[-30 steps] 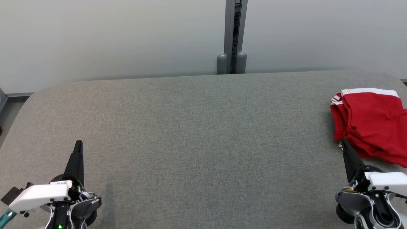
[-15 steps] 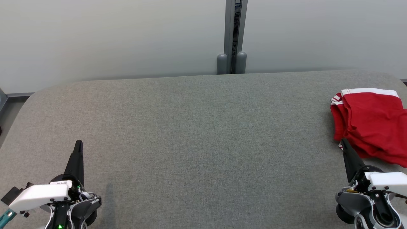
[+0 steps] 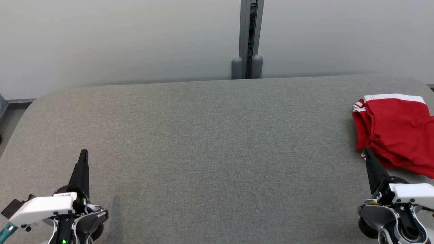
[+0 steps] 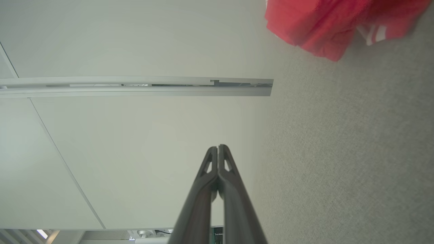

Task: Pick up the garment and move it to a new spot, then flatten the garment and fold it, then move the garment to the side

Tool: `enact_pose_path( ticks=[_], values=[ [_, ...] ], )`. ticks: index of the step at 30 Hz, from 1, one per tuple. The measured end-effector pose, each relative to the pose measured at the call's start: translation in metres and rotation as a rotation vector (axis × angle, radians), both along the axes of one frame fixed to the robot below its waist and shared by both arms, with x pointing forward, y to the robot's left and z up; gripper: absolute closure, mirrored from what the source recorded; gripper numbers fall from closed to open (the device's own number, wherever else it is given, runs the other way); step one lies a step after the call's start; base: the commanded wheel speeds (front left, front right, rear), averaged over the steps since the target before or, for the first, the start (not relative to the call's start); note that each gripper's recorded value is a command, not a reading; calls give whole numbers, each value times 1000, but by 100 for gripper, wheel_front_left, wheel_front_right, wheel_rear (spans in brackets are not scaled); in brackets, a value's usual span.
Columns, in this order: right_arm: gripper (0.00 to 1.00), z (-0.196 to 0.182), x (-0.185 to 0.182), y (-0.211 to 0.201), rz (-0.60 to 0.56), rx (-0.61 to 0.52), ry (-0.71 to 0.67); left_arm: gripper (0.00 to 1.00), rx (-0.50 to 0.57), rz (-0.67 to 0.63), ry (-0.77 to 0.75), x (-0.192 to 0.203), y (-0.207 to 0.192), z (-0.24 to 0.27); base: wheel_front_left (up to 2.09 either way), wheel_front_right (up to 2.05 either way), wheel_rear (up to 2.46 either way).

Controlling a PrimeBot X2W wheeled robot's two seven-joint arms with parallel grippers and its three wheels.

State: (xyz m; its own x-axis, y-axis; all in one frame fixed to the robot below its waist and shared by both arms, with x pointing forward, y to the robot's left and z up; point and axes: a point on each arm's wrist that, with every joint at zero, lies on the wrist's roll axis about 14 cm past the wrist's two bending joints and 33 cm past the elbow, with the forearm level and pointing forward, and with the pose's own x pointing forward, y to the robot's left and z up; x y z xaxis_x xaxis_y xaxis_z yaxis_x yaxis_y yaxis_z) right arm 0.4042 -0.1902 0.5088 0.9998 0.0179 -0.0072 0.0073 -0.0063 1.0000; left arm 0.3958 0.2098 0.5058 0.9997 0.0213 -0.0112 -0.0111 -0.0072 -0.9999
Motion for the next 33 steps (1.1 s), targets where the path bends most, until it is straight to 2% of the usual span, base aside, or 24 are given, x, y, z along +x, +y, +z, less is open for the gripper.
enact_pose_path(
  ticks=[33],
  values=[
    [100,0,0,0,1,0,0,100,0,0,0,0,0,0,0,0,0]
  ],
)
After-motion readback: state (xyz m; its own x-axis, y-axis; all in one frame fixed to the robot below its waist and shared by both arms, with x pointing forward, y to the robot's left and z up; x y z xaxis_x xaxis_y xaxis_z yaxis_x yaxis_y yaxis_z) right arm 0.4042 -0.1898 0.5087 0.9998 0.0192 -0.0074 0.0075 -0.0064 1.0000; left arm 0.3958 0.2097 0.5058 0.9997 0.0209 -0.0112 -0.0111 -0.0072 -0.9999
